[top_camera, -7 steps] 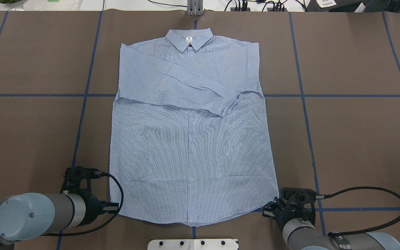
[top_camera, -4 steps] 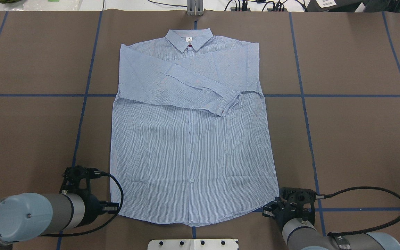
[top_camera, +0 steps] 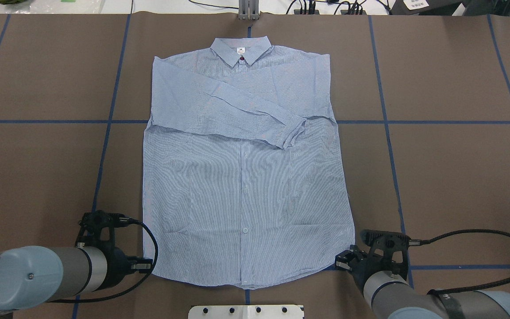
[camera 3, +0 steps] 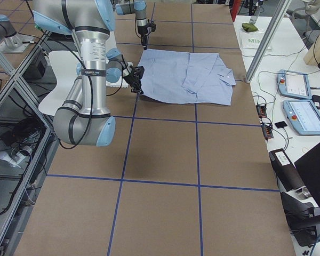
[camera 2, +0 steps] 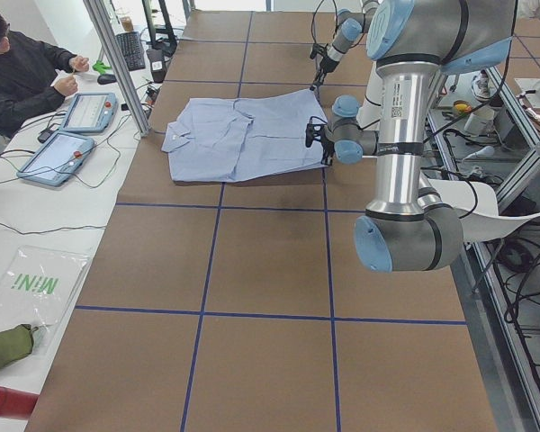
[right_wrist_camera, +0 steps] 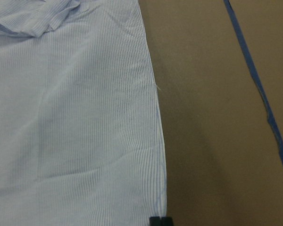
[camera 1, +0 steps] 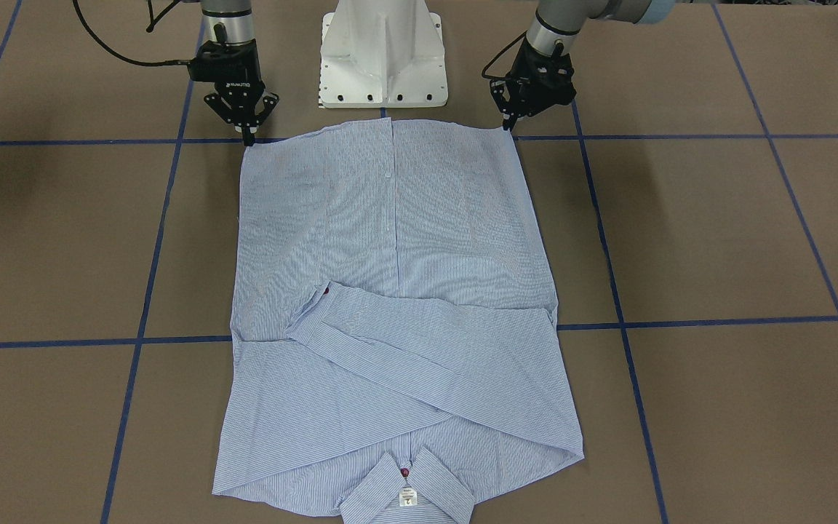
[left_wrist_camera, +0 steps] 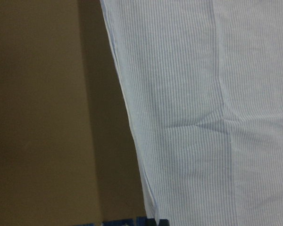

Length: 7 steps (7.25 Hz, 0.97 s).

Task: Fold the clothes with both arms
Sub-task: 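Grasp the hem corners nearest the robot with both grippers, then lift the hem with both grippers and fold it toward the collar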

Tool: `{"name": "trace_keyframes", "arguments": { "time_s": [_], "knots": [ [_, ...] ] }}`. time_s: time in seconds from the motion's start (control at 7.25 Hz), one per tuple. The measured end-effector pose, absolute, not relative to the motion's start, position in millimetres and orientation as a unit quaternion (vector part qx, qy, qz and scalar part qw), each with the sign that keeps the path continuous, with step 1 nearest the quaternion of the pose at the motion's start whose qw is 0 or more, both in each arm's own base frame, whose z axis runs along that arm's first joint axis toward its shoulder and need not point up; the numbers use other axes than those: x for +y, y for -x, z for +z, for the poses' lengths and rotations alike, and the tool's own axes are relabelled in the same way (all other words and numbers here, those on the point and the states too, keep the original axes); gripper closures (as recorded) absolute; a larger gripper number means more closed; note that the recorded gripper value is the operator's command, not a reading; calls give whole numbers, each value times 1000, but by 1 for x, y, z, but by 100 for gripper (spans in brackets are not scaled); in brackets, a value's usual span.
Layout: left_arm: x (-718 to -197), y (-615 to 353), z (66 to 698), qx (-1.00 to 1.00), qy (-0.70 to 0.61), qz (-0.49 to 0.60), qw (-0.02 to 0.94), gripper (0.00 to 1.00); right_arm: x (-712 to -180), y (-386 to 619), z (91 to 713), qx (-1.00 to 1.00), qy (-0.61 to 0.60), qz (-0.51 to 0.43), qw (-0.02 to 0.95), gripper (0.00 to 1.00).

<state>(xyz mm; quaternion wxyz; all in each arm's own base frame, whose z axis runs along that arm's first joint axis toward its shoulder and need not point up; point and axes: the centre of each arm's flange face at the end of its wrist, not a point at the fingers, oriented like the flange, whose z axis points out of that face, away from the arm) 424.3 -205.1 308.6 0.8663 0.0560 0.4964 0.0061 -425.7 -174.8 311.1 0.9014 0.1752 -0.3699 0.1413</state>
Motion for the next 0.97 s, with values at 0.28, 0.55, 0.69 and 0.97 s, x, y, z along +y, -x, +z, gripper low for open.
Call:
{"name": "trace_keyframes", "arguments": {
  "time_s": [0.28, 0.55, 0.69, 0.97],
  "knots": [
    [-190, -364, 243, 511, -29, 25, 858, 100, -177, 352, 241, -383, -132, 140, 903, 100],
    [-182, -299, 187, 518, -7, 31, 855, 100, -193, 309, 182, -397, -90, 149, 901, 100],
    [-192, -287, 171, 516, -13, 31, 856, 100, -202, 299, 167, -397, -88, 146, 902, 100],
    [-239, -300, 161, 487, -56, 33, 871, 100, -222, 297, 156, -389, -112, 130, 905, 100]
  ]
}}
